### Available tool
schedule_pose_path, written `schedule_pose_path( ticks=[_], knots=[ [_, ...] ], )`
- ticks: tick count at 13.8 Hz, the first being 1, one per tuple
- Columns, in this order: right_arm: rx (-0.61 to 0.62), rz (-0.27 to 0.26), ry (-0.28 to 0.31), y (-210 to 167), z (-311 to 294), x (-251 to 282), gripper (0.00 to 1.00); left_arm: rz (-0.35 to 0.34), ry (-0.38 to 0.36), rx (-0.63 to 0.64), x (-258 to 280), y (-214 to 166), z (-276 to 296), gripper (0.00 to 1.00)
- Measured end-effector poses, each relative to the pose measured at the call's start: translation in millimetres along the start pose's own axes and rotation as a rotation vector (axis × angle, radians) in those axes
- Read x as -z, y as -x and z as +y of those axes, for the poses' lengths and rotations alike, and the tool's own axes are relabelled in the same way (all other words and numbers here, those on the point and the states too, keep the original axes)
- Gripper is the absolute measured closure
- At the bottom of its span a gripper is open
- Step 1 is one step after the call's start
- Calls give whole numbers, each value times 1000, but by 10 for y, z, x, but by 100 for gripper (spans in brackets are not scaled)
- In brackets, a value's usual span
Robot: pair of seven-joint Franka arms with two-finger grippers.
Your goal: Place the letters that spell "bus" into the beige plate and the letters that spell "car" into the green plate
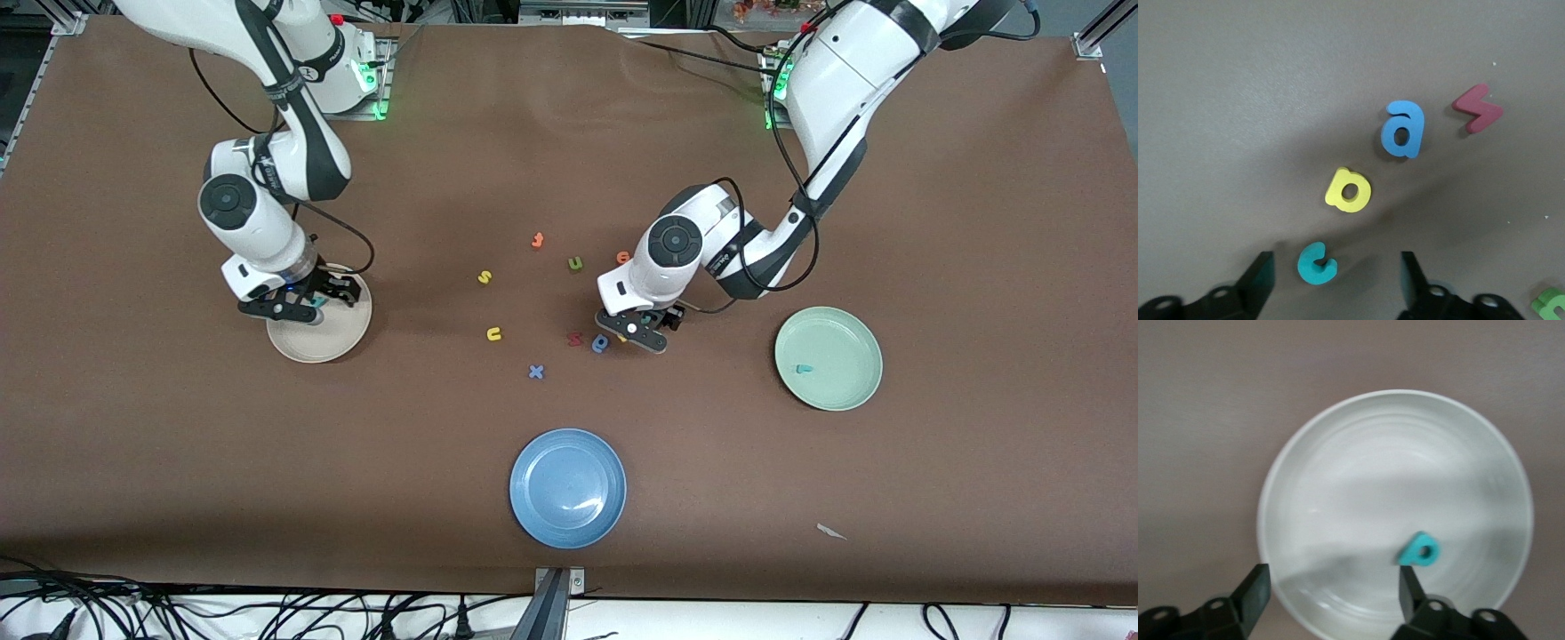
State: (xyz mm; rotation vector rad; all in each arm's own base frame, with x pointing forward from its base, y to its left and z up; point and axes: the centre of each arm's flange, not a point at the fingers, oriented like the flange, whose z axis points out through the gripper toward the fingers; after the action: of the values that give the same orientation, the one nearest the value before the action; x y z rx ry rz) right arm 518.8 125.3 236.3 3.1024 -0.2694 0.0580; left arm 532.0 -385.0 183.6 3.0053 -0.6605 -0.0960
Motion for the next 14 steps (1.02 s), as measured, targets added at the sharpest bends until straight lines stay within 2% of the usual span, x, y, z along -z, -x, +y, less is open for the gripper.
schedule_pose_path(
  ticks=[1,5,6,10,12,13,14],
  knots=[
    [-47,3,-13,50,-188,31,0,-3,1,-1,-21,5,5,19],
    [-255,-8,-57,306,-1006,55,0,-5,-3,5,-39,1,-36,57],
    [-309,-15,-59,380,-1180,26,0,-6,-7,9,-47,-2,-71,60],
    [-476,-47,-39,641,-1630,-192,0,-14,-14,18,-101,1,-137,61],
    [-521,-58,-31,753,-1845,-302,0,-13,-15,18,-97,-1,-141,63],
    [-531,-62,-27,815,-1945,-344,0,-11,-17,20,-86,-6,-157,71],
    [-535,-64,-25,864,-2012,-375,0,-12,-17,20,-88,-5,-155,71]
  ],
)
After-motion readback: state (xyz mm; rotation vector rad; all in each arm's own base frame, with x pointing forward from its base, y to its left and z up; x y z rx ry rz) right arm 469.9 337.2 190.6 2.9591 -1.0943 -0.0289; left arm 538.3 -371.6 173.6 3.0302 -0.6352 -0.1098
